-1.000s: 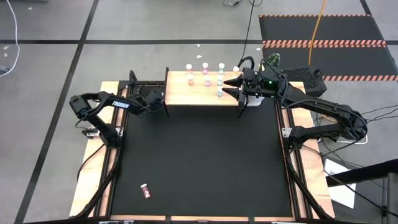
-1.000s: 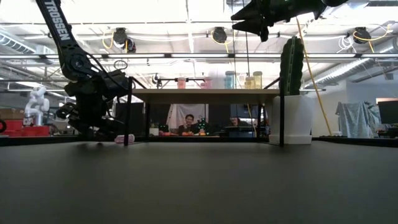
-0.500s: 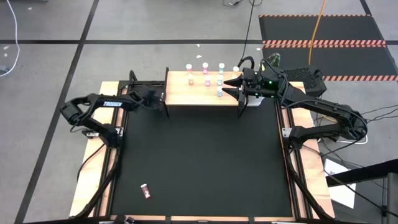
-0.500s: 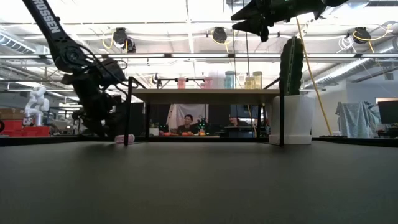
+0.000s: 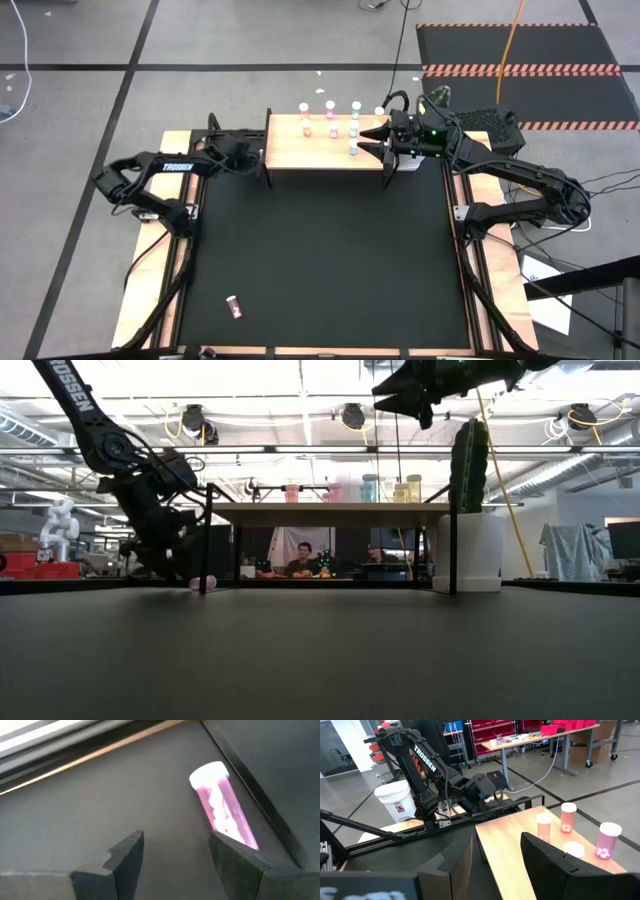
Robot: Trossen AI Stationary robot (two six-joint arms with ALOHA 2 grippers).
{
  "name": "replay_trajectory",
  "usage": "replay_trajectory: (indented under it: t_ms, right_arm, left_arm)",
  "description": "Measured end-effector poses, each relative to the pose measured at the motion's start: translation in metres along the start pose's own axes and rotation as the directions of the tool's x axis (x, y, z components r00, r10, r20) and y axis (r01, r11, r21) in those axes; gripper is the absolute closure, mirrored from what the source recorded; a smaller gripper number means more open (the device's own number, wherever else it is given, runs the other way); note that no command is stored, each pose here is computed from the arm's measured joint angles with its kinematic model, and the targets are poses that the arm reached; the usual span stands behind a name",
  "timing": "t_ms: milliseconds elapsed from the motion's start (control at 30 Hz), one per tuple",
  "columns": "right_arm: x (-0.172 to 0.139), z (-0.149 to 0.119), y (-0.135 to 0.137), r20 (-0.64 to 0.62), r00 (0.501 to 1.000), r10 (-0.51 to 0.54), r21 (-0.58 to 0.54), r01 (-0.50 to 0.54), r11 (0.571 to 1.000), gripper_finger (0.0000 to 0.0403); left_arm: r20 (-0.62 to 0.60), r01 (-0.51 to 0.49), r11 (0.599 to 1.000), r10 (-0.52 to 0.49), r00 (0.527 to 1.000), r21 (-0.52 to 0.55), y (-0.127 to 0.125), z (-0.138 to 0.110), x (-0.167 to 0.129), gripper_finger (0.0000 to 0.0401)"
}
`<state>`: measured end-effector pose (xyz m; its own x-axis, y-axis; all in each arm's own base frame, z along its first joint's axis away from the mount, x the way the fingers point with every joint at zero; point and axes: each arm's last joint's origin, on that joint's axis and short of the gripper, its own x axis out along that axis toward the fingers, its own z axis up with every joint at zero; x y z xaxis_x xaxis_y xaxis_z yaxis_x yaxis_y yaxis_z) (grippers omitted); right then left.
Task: Pick and place medicine bottles onto shelf by color
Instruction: Put the purple pill bottle on the shelf aligned with the other purple pill bottles
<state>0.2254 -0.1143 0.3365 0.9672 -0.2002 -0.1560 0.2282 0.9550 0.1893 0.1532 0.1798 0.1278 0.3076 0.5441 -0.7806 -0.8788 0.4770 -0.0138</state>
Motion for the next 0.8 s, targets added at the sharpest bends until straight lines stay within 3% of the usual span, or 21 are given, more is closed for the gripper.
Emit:
replay_trajectory:
  t_ms: [167,400,533,800]
  right_arm:
    - [0.000,-0.002,0.000,-0.020,1.000,-0.003,0.006,0.003,1.000,0.0238]
    - [0.000,-0.003,0.000,-0.030,1.000,-0.004,0.002,0.004,1.000,0.0238]
    - [0.000,-0.003,0.000,-0.030,1.000,-0.004,0.002,0.004,1.000,0.0238]
    - [0.000,-0.003,0.000,-0.029,1.000,-0.006,-0.014,0.005,1.000,0.0238]
  left_arm:
    - [0.063,0.025,0.990,-0.017,0.998,-0.137,0.014,0.010,-0.010,0.0176]
    - [0.111,0.246,0.933,-0.224,0.968,-0.264,0.038,0.018,-0.012,0.0176]
    - [0.114,0.311,0.909,-0.291,0.950,-0.278,0.041,0.018,-0.013,0.0176]
    - [0.055,0.329,0.917,-0.326,0.944,-0.223,0.027,0.012,-0.005,0.0176]
